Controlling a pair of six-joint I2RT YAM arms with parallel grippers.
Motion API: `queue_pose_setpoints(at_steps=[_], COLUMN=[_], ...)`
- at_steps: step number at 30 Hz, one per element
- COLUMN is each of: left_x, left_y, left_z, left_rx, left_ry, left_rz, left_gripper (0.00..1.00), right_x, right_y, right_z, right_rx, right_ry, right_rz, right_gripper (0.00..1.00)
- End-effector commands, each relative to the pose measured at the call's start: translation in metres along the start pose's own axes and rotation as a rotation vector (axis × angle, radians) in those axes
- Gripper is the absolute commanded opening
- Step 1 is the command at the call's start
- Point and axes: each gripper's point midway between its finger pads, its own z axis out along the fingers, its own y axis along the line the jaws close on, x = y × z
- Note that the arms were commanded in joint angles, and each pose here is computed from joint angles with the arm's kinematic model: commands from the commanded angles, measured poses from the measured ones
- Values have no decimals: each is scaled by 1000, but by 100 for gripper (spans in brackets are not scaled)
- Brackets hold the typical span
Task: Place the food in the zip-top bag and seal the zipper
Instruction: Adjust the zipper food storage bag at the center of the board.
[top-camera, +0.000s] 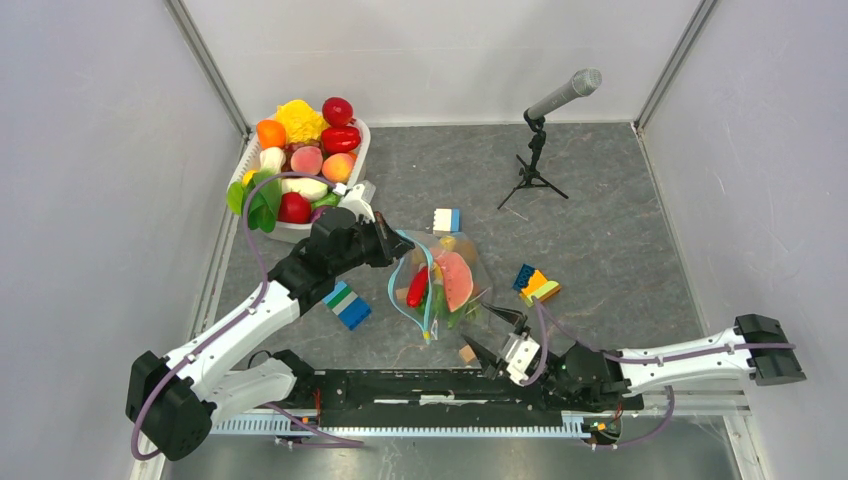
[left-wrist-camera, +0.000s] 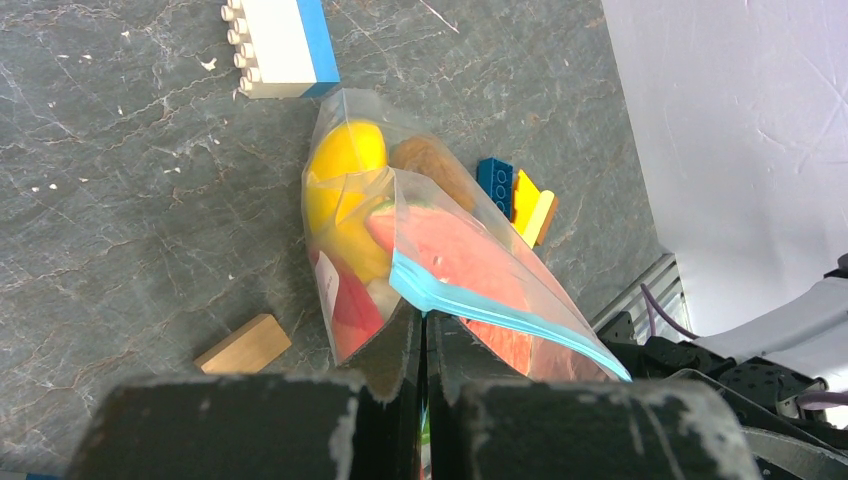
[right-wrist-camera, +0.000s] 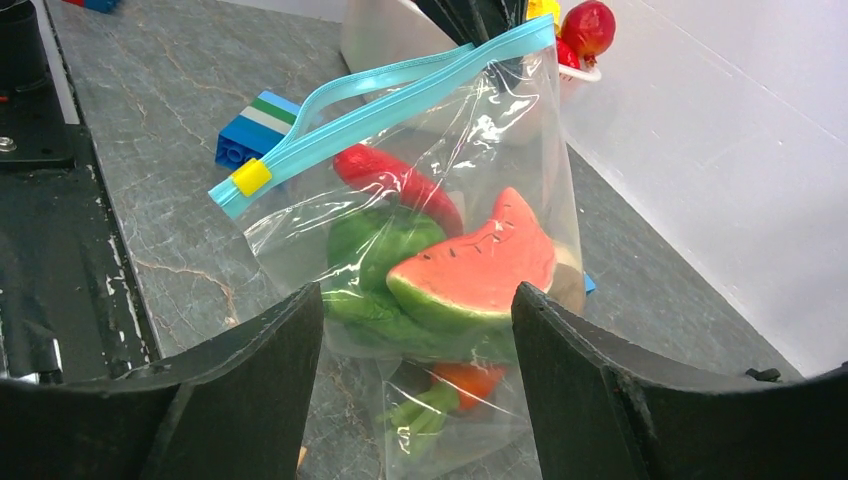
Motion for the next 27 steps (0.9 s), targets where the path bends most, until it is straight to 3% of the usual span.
queue_pose_setpoints(at_steps=[1,27], left_x=[-20,-23], left_y=[-16,-21], left_z=[-5,-7], left_rx=[46,62], left_ry=[-65,-69], left_rz=[-10,-23], left_gripper=[2,2], right_x=[-3,22], right_y=[-12,-6], right_z=[-6,-28], right_rx=[83,128], right_ry=[-21,14], right_rz=[1,29], right_gripper=[74,75])
